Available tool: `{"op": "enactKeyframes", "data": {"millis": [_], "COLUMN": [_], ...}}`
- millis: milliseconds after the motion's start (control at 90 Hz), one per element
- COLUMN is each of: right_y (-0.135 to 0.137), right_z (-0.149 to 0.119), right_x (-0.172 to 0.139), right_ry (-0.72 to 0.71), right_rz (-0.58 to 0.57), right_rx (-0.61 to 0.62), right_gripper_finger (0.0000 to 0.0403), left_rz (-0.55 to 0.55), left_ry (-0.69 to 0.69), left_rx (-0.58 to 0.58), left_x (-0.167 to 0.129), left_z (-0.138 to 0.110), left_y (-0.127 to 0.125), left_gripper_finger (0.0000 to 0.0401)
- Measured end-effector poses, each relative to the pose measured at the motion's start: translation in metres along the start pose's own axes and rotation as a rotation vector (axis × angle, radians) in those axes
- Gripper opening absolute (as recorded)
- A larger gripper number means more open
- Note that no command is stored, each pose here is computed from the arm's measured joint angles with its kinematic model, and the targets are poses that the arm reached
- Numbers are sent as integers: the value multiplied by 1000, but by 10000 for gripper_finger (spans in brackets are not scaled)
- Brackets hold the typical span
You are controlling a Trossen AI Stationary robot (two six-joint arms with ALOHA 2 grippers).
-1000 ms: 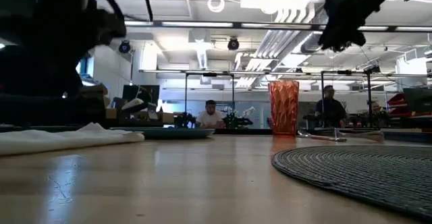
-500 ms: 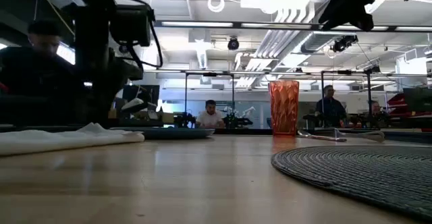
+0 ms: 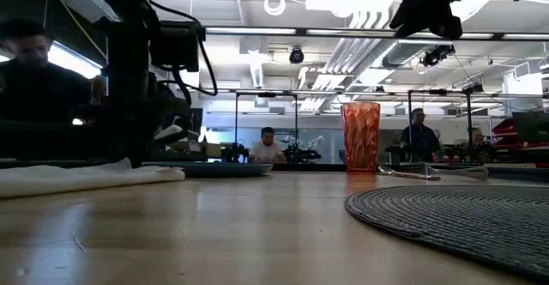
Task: Set table place
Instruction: Fold the white table napkin
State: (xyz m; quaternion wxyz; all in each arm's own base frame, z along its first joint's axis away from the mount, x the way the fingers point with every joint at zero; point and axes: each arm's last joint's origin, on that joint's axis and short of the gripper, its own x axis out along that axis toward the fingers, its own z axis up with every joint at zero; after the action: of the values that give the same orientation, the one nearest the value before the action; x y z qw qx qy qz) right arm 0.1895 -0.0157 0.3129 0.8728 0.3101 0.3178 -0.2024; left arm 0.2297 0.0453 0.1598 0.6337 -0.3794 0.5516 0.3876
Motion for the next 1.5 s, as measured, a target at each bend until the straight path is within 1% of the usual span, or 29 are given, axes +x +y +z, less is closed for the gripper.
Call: {"op": "enactKeyframes", "data": {"millis": [56, 189, 356, 456, 567, 689, 789, 889, 1011, 1078, 1189, 1300, 1411, 1500], "right_y": [4, 10, 16, 19, 20, 20, 20, 20, 20, 20, 20, 20, 21, 23], "right_z": [-1, -6, -8, -8, -7, -7, -7, -7, -7, -7, -7, -7, -7, -6], "right_x": [5, 18, 28, 32, 32, 31, 31, 31, 31, 31, 31, 31, 31, 31], "right_ry": [17, 64, 83, 76, 71, 70, 70, 70, 70, 70, 70, 72, 78, 83], "right_rz": [0, -12, -8, 5, 13, 14, 15, 14, 14, 15, 20, 24, 45, 80], "right_rx": [-12, -39, -55, -58, -58, -62, -65, -57, -57, -57, -56, -48, -37, -44], "right_gripper_finger": [78, 78, 78, 78, 78, 78, 78, 78, 78, 78, 78, 78, 78, 78], "left_rz": [-11, -14, 2, 16, 17, 33, 41, 25, 4, -3, -13, -22, -58, -125], "left_ry": [-6, -8, -24, -41, -43, -54, -39, -6, 23, 31, 23, 16, -17, -70], "left_rx": [49, 225, 410, 498, 561, 590, 581, 573, 571, 560, 593, 645, 716, 776], "left_x": [-4, -7, -7, -7, -8, -7, -3, 0, 2, -1, -14, -38, -71, -105], "left_z": [1, -2, -7, -9, -11, -11, -10, -11, -13, -13, -12, -12, -15, -19], "left_y": [-4, -8, -11, -13, -14, -13, -9, -6, -5, -7, -17, -30, -44, -54], "left_gripper_finger": [86, 84, 102, 117, 127, 126, 111, 78, 20, 6, 3, 1, 0, 0]}}
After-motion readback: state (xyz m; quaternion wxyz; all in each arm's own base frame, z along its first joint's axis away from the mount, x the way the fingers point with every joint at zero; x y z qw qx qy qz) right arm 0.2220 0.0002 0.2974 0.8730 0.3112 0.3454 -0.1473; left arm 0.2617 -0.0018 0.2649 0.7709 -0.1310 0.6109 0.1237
